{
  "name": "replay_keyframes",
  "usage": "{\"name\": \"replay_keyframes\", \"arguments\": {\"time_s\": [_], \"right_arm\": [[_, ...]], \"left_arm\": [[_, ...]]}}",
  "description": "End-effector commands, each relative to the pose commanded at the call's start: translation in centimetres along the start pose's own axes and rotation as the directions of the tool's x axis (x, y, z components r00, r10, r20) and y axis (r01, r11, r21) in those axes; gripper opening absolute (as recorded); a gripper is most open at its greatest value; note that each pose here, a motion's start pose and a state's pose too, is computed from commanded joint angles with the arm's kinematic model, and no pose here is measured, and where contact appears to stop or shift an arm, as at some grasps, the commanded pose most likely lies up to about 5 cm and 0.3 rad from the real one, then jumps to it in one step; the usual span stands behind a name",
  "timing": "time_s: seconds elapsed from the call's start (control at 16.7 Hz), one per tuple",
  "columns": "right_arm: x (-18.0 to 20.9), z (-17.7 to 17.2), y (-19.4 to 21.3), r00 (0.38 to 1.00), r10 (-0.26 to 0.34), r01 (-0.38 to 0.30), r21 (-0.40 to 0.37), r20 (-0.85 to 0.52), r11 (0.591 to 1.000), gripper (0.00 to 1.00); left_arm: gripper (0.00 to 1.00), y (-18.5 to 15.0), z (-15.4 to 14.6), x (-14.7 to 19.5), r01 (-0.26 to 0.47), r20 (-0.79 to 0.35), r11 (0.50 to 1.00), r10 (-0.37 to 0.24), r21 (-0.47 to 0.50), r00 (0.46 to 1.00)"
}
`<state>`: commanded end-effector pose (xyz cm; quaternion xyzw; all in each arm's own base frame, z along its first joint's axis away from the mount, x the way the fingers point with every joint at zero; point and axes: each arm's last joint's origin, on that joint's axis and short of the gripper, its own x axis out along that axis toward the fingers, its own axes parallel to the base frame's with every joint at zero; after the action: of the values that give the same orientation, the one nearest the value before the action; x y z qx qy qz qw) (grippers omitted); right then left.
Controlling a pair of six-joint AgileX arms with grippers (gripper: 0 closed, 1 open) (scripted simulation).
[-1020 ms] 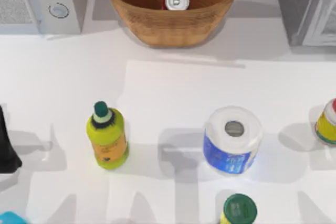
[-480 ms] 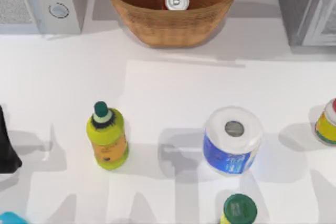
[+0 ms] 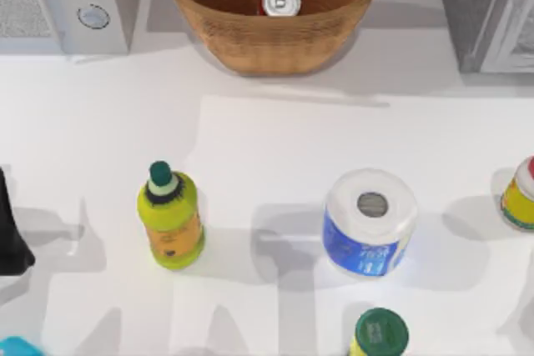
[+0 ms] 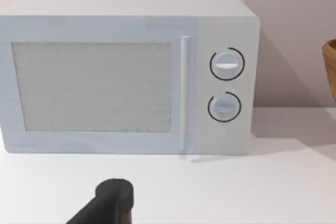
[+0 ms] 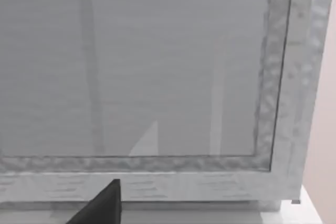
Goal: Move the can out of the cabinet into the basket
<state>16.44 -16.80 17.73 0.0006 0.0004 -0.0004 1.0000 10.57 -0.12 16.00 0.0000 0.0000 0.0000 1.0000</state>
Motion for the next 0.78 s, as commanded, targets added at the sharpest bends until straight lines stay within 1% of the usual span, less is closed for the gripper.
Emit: {"name": "replay_keyframes", "arguments": {"time_s": [0.24, 0.66, 0.78], "right_arm": [[-0.9, -1.5, -3.0, 1.000, 0.002, -0.002, -0.001, 0.000, 1.000, 1.00], [-1.0, -1.7, -3.2, 1.000, 0.004, -0.004, 0.002, -0.002, 1.000, 1.00], [-0.8, -0.9, -3.7, 1.000, 0.009, -0.009, -0.013, 0.007, 1.000, 1.00]], "left_arm": [[1.00, 0.0, 0.0, 0.0, 0.000, 0.000, 1.000, 0.000, 0.000, 1.000], [1.00, 0.0, 0.0, 0.0, 0.000, 0.000, 1.000, 0.000, 0.000, 1.000], [1.00, 0.0, 0.0, 0.0, 0.000, 0.000, 1.000, 0.000, 0.000, 1.000]]}}
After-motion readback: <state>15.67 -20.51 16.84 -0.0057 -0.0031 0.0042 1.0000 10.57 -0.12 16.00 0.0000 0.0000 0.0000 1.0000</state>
